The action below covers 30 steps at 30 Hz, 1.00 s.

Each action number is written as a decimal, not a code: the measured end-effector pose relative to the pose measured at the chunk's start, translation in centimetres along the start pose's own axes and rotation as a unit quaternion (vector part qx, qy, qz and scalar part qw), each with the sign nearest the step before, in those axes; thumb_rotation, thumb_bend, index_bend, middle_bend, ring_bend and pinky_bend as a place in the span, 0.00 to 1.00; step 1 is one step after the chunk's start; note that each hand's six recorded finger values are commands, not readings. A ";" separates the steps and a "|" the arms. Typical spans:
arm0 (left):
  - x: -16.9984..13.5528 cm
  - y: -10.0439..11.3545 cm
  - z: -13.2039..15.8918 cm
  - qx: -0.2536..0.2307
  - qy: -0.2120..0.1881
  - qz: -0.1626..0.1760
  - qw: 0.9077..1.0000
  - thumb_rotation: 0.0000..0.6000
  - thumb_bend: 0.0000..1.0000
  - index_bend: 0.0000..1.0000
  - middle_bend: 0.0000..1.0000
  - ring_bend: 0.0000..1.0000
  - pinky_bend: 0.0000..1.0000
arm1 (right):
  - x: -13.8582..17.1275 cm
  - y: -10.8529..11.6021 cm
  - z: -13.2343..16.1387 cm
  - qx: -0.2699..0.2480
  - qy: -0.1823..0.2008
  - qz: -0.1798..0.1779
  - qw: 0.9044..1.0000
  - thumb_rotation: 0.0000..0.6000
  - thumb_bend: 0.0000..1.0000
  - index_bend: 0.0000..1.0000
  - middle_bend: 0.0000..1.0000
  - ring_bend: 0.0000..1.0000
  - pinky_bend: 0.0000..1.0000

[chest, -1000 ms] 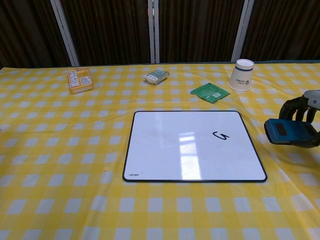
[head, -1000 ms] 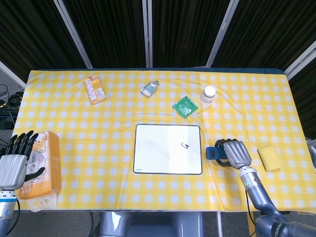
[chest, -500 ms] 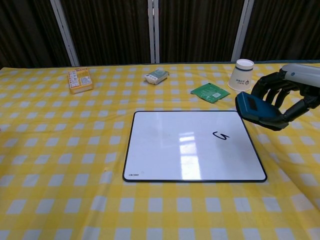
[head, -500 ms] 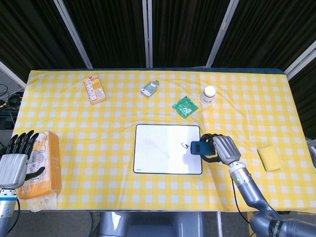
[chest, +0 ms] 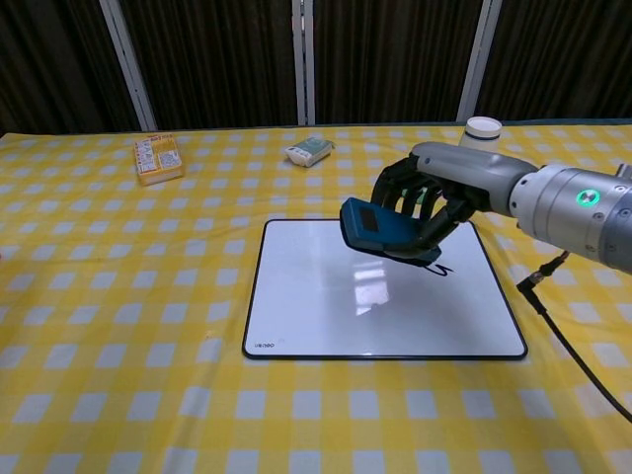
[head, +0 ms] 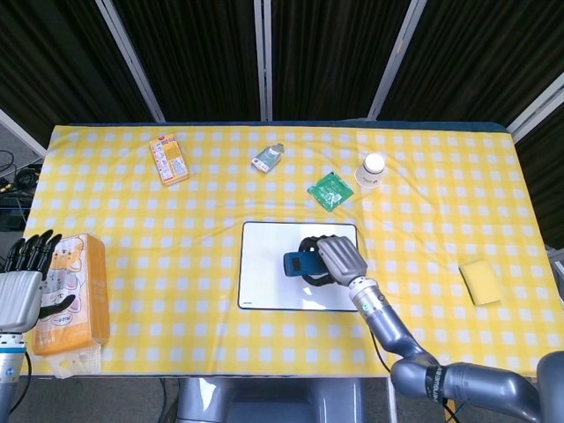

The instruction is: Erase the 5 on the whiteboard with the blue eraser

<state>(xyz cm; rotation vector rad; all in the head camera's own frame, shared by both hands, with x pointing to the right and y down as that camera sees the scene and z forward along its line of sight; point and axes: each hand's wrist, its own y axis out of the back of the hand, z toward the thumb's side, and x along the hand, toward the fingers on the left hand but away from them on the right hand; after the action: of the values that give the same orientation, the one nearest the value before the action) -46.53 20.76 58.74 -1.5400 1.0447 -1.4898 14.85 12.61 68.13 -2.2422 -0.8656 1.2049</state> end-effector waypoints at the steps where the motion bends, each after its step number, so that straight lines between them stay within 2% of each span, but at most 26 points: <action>1: 0.0 -0.1 -0.1 0.000 0.001 -0.001 1.000 1.00 0.12 0.00 0.00 0.00 0.00 | -0.5 -0.5 0.3 0.000 0.000 0.004 1.000 1.00 0.35 0.83 0.72 0.76 0.79; 8: 0.1 0.0 -0.5 -0.003 0.007 -0.001 1.000 1.00 0.12 0.00 0.00 0.00 0.00 | -2.5 -2.6 0.9 0.011 -0.003 0.023 1.000 1.00 0.34 0.83 0.72 0.76 0.79; 14: 0.2 -0.3 -0.7 -0.001 0.010 -0.006 1.000 1.00 0.12 0.00 0.00 0.00 0.00 | -2.8 -4.0 0.0 0.017 -0.012 0.038 0.999 1.00 0.34 0.83 0.72 0.76 0.79; 22: 0.2 -0.2 -0.3 -0.001 0.004 -0.001 1.000 1.00 0.12 0.00 0.00 0.00 0.00 | -2.9 -4.4 -1.2 0.017 -0.020 0.042 0.999 1.00 0.34 0.84 0.72 0.76 0.79; 30: 0.3 -0.3 -0.3 0.003 0.004 -0.003 1.000 1.00 0.12 0.00 0.00 0.00 0.00 | -3.0 -3.8 -2.9 0.028 -0.036 0.032 0.998 1.00 0.34 0.84 0.72 0.76 0.79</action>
<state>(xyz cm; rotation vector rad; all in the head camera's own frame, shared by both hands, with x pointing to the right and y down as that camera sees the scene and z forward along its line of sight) -46.80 20.64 59.16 -1.5357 1.0406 -1.5027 14.90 12.88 73.74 -2.2099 -0.7821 1.3292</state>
